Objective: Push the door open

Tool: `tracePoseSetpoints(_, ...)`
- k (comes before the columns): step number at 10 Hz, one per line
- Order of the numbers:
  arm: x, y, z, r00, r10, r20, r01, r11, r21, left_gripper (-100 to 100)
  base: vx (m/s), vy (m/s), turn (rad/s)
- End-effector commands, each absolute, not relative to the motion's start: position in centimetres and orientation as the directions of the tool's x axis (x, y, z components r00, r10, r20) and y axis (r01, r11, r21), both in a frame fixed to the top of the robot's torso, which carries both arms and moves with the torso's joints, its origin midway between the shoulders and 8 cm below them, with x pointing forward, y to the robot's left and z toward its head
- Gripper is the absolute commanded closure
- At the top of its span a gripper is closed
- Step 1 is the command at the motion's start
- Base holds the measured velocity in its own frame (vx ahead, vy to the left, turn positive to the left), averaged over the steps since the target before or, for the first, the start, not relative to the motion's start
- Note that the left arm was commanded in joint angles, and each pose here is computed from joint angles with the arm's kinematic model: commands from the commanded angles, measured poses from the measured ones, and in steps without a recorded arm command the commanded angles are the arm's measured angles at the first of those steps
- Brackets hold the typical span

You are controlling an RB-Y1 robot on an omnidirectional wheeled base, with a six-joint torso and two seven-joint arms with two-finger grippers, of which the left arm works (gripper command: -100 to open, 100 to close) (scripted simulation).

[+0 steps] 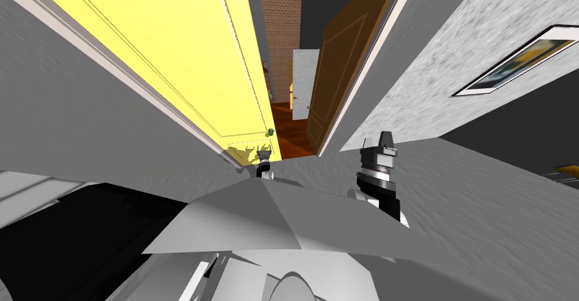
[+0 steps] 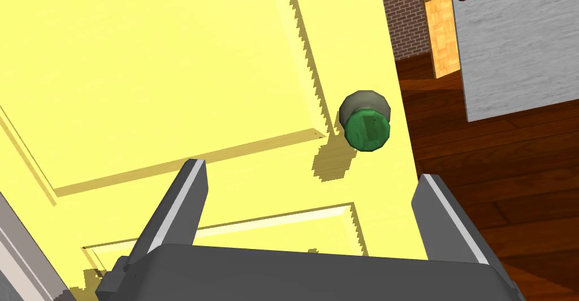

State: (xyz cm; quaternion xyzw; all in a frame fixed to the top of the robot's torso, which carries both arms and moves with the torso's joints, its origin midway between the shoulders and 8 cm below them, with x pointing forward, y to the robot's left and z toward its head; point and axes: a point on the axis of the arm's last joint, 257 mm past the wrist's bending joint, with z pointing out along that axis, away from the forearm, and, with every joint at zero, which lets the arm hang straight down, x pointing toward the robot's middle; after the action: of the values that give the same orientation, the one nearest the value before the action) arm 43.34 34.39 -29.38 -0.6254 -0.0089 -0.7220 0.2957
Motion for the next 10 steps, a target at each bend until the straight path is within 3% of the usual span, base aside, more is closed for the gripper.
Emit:
tracePoseSetpoints(1, 43.4, 34.4, -30.2, -0.040, -0.380, 0.924, 0.440, -0.837, -0.325, -100, 0.060, 0.077, -0.101)
tracePoseSetpoints(10, 42.8, 33.6, -35.4, -0.015, -0.170, 0.985, 0.463, -0.875, -0.144, -100, 0.065, 0.083, -0.107)
